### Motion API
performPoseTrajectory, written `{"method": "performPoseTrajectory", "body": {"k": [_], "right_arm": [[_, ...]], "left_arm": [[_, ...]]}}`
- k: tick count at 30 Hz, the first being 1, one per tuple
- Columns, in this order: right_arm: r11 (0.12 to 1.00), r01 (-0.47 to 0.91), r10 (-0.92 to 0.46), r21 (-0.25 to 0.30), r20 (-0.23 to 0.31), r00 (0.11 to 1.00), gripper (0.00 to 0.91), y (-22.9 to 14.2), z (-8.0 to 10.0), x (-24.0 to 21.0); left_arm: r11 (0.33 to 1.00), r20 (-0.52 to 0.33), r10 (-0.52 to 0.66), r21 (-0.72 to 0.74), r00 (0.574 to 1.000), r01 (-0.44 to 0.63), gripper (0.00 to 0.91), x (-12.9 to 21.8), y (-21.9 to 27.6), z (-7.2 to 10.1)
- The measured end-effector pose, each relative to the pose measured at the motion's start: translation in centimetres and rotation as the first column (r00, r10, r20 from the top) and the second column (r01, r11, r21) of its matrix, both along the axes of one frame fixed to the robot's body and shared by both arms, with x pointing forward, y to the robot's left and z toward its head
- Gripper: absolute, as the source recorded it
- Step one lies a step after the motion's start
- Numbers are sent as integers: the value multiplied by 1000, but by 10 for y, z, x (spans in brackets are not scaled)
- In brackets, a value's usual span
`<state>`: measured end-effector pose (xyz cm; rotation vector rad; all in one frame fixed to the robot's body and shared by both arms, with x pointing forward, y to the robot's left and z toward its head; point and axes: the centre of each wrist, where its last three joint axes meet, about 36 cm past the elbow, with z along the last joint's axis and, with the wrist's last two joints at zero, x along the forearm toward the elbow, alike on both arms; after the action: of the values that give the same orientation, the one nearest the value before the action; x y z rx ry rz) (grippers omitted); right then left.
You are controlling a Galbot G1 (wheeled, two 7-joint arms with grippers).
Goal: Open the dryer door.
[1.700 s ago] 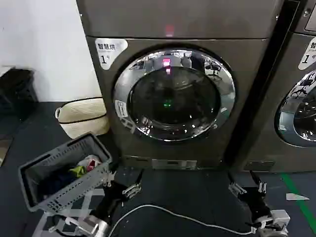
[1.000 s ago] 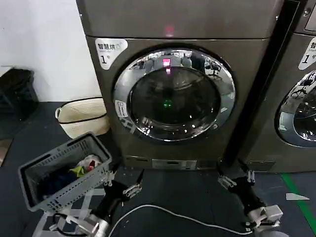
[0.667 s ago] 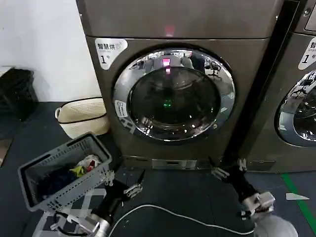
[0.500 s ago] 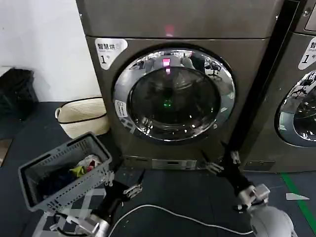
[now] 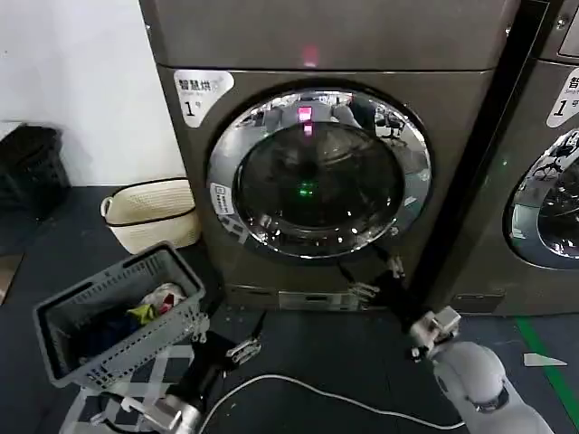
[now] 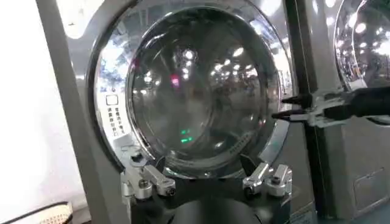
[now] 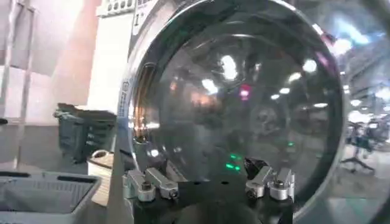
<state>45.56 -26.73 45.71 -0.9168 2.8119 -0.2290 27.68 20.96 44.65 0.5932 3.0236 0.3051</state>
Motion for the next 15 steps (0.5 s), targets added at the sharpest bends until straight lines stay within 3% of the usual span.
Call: {"method": "performPoseTrajectory", "body": {"k": [15], "right_arm": [[998, -68, 68, -13, 0, 998, 907, 23, 2, 46]], "left_arm": [[1000, -1, -4, 1, 1000, 4, 907, -1, -1, 0]]}}
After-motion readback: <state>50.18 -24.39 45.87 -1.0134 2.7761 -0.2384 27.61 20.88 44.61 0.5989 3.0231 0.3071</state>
